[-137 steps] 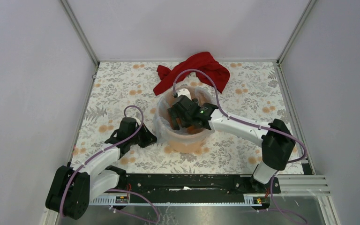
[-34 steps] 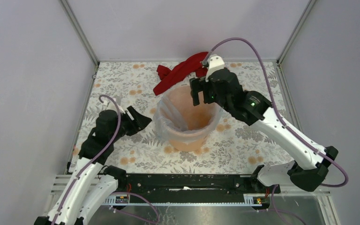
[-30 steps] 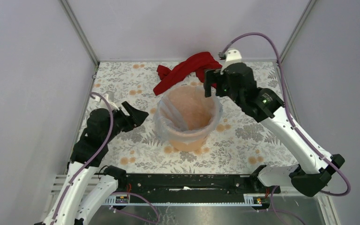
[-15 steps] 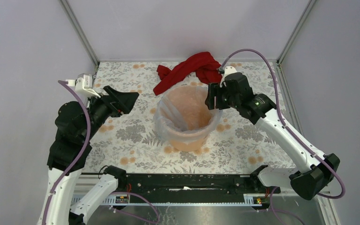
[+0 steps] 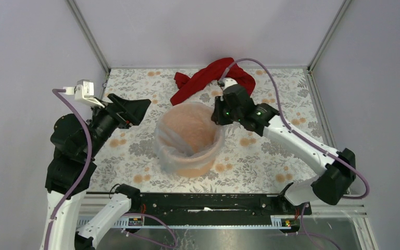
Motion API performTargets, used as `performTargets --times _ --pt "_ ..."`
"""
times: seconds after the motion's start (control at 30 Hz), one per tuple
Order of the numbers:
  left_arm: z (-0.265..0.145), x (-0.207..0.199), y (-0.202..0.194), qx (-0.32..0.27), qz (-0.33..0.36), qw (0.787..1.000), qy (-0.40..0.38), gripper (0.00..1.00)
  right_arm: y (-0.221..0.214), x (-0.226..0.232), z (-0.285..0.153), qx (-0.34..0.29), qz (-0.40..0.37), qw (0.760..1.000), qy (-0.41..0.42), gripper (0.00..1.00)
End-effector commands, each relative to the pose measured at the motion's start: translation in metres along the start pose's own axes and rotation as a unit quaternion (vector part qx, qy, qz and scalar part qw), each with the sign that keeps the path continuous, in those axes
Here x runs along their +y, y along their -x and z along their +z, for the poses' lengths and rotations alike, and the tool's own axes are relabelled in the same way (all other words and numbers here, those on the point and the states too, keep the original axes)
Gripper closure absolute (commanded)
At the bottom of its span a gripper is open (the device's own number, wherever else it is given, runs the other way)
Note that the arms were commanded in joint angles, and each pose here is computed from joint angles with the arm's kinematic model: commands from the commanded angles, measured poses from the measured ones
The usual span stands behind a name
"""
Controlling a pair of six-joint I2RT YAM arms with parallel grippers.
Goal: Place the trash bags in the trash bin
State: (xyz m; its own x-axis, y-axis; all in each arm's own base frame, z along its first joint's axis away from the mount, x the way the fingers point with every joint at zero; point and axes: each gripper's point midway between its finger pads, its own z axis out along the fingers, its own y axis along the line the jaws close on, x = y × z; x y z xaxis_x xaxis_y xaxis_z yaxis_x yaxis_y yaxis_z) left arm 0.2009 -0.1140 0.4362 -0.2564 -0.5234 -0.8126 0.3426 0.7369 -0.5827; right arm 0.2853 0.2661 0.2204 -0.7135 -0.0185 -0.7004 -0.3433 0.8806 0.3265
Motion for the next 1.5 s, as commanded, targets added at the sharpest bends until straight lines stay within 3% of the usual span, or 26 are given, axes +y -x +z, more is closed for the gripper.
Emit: performTargets --times 0.0,0.27,0.47,0.6,1.0,1.1,1.27,1.47 --pt "-0.007 -0.027 0.027 -0.037 0.004 0.998 -0.045 0.2 0.021 0.059 0.02 -0.031 0.031 0.997 0.058 0.86" --pt "-0.031 -0.053 0.062 -0.086 0.018 0.993 -0.074 0.19 0.038 0.167 0.066 -0.041 0.018 0.989 0.138 0.91" --pt "-0.049 -0.063 0.078 -0.112 0.03 0.99 -0.079 0.18 0.022 0.233 0.11 -0.02 -0.022 0.99 0.14 0.9" --pt "-0.055 -0.062 0.078 -0.112 0.035 0.99 -0.074 0.18 0.02 0.281 0.114 -0.045 -0.065 0.986 0.147 0.89" --pt "-0.054 -0.058 0.072 -0.102 0.039 0.992 -0.071 0.18 0.004 0.333 0.127 -0.095 -0.099 0.977 0.163 0.78" --pt "-0.053 -0.058 0.07 -0.1 0.038 0.992 -0.071 0.18 0.007 0.333 0.126 -0.103 -0.099 0.977 0.157 0.7" --pt "-0.051 -0.054 0.067 -0.096 0.036 0.993 -0.065 0.18 0.016 0.334 0.117 -0.115 -0.107 0.975 0.16 0.42" --pt "-0.045 -0.054 0.066 -0.091 0.033 0.993 -0.067 0.18 0.039 0.338 0.08 -0.129 -0.117 0.968 0.18 0.19"
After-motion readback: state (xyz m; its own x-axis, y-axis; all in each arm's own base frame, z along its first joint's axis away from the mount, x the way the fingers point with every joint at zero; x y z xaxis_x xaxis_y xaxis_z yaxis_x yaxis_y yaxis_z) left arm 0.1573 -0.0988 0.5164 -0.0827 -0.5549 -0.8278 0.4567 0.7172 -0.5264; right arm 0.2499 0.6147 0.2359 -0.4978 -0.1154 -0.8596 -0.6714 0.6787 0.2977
